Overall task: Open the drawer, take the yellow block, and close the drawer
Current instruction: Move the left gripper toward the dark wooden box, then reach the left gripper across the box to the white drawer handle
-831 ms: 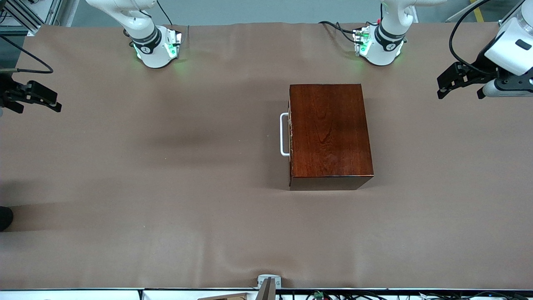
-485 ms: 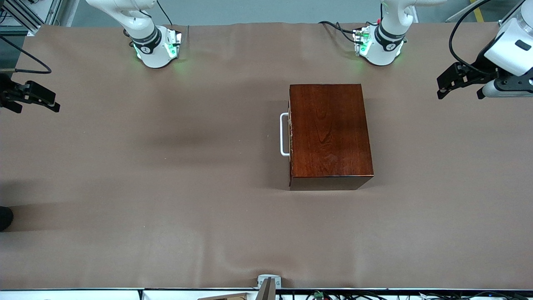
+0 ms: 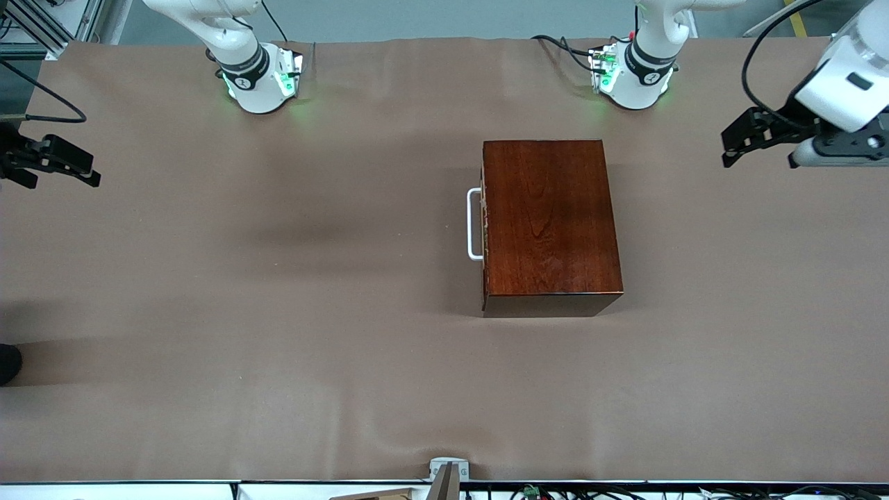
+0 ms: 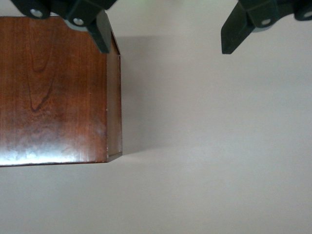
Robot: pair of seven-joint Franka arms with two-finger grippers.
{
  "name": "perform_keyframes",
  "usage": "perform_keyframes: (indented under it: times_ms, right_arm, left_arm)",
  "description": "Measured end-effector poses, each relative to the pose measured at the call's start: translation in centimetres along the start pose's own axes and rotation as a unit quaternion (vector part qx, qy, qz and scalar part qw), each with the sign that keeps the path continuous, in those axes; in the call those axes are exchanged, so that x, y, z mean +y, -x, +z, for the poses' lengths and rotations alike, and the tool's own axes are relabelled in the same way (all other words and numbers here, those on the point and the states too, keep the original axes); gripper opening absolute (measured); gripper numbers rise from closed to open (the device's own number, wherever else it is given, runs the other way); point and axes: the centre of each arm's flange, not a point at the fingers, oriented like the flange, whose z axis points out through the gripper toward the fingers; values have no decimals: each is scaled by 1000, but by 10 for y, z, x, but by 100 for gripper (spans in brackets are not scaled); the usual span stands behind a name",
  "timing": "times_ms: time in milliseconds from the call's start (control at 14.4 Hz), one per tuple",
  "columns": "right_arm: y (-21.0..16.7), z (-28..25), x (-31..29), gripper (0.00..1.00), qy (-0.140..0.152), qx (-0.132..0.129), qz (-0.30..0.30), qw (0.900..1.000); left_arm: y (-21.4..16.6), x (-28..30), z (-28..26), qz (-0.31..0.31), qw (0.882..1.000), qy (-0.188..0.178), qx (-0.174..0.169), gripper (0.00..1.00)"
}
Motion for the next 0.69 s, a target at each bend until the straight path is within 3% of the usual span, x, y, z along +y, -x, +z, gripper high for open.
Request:
perform_keyframes:
  times_ms: [693]
  right_arm:
    - [0, 0, -1, 100, 0, 0, -1, 1000]
  left_arm:
    - [-17, 151, 30, -78, 997, 14, -18, 100]
